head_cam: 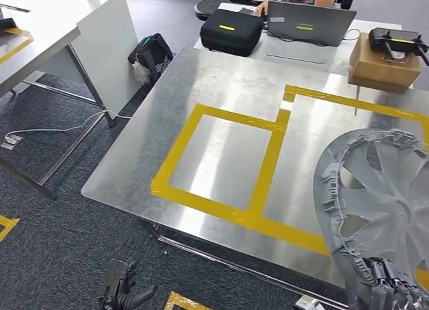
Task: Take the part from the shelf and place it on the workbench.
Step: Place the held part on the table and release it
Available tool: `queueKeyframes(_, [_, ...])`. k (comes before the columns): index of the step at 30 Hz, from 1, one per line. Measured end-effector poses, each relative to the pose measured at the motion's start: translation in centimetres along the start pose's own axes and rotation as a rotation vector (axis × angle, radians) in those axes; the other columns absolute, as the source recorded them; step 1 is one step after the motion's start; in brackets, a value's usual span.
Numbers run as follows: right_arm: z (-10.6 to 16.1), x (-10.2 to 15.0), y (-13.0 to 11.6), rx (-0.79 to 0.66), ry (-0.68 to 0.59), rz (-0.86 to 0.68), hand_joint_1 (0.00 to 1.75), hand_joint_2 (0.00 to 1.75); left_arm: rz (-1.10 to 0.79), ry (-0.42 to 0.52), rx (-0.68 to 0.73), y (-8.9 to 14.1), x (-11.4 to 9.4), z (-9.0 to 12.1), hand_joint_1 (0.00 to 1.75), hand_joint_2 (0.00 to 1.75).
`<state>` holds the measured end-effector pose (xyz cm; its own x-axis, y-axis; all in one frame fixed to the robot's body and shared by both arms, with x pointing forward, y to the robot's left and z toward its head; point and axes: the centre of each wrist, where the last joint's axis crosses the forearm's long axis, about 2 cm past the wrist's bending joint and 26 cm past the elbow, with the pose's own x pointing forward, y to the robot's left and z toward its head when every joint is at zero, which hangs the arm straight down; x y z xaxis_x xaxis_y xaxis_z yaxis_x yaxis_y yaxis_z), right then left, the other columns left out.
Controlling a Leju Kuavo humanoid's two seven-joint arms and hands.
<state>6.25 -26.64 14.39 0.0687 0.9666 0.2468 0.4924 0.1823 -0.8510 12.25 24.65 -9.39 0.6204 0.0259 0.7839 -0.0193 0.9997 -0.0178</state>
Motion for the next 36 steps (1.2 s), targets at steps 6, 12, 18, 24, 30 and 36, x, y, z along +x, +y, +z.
queueKeyframes(6, [-0.4, -4.0, -0.4, 0.055, -0.022, -0.076, 1.75, 1.75, 0.009, -0.007, -0.006, 0.0, -0.1, 0.1, 0.0, 1.75])
queueKeyframes(12, [-1.4, -10.7, -1.5, 0.164, -0.003, -0.044, 1.75, 1.75, 0.016, -0.007, -0.011, 0.1, -0.2, 0.1, 0.0, 1.75])
queueKeyframes(18, [-1.1, -16.6, -3.1, 0.284, 0.175, 0.052, 1.75, 1.75, 0.019, -0.006, -0.021, 0.2, -0.3, 0.2, 0.0, 1.75])
queueKeyframes(24, [-0.2, -19.7, -4.0, 0.318, 0.349, 0.109, 1.75, 1.75, 0.017, -0.007, -0.023, 0.4, -0.2, 0.1, 0.0, 1.75])
queueKeyframes(30, [-0.4, -21.9, -4.5, 0.348, 0.438, 0.165, 1.75, 1.75, 0.016, -0.007, -0.032, 0.4, -0.2, 0.1, 0.0, 1.75])
queueKeyframes(36, [-1.3, -23.5, -4.3, 0.381, 0.452, 0.211, 1.75, 1.75, 0.016, -0.01, -0.038, 0.5, -0.1, 0.0, 0.0, 1.75])
